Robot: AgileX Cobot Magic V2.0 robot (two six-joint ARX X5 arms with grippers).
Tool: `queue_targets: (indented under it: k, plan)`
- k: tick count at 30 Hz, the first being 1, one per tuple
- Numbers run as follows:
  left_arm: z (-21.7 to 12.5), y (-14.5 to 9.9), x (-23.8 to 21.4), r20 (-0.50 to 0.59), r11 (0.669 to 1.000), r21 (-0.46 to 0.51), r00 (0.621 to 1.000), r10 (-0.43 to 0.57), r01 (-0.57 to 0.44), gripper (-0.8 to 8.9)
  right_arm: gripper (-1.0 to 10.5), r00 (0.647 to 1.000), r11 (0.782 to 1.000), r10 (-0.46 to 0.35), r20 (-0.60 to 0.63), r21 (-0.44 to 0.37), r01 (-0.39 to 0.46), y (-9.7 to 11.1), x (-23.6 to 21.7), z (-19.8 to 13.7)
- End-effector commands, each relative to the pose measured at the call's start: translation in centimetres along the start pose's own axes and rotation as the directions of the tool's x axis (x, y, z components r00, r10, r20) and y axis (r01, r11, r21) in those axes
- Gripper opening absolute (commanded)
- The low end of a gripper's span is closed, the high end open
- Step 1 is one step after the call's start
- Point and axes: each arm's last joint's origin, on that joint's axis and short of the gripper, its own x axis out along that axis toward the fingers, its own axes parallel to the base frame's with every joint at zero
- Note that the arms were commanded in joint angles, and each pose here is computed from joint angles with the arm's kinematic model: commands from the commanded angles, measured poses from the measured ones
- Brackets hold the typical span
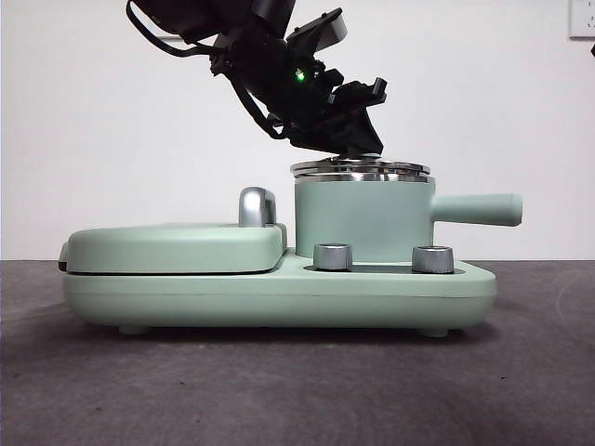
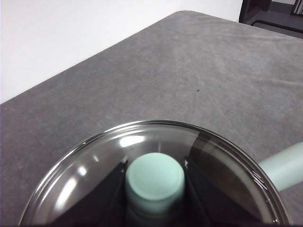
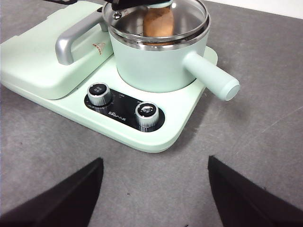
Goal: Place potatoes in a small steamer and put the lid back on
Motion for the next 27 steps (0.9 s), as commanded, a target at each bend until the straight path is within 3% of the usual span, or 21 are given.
queue_targets:
  k: [1,10,20,23,27]
  plan:
    - [0.4,-0.2,0.9,0.029,1.0,0.014,1.0,-0.006,0.006,0.14,3.5,1.0,1.0,0.006,0.019,0.007,-0.007,0.1,-0.1,0.3]
    - [0.1,-0.3,1.3,0.031,1.0,0.015,0.999,-0.012,0.012,0.14,3.5,1.0,1.0,0.006,0.019,0.007,-0.006,0.1,-0.1,0.3]
    - [-1.4,-0.4,1.2,-0.118,0.999,-0.018,0.993,-0.031,0.029,0.16,3.5,1.0,1.0,0.006,0.019,0.007,-0.006,0.1,-0.1,0.3]
    - [-1.5,-0.4,1.1,-0.135,0.999,-0.024,0.99,-0.033,0.03,0.64,3.5,1.0,1.0,0.006,0.019,0.007,-0.006,0.1,-0.1,0.3]
    - [-0.9,-0.4,0.7,-0.119,0.999,-0.043,0.992,-0.031,0.026,2.18,3.5,1.0,1.0,0.006,0.019,0.007,-0.006,0.1,-0.1,0.3]
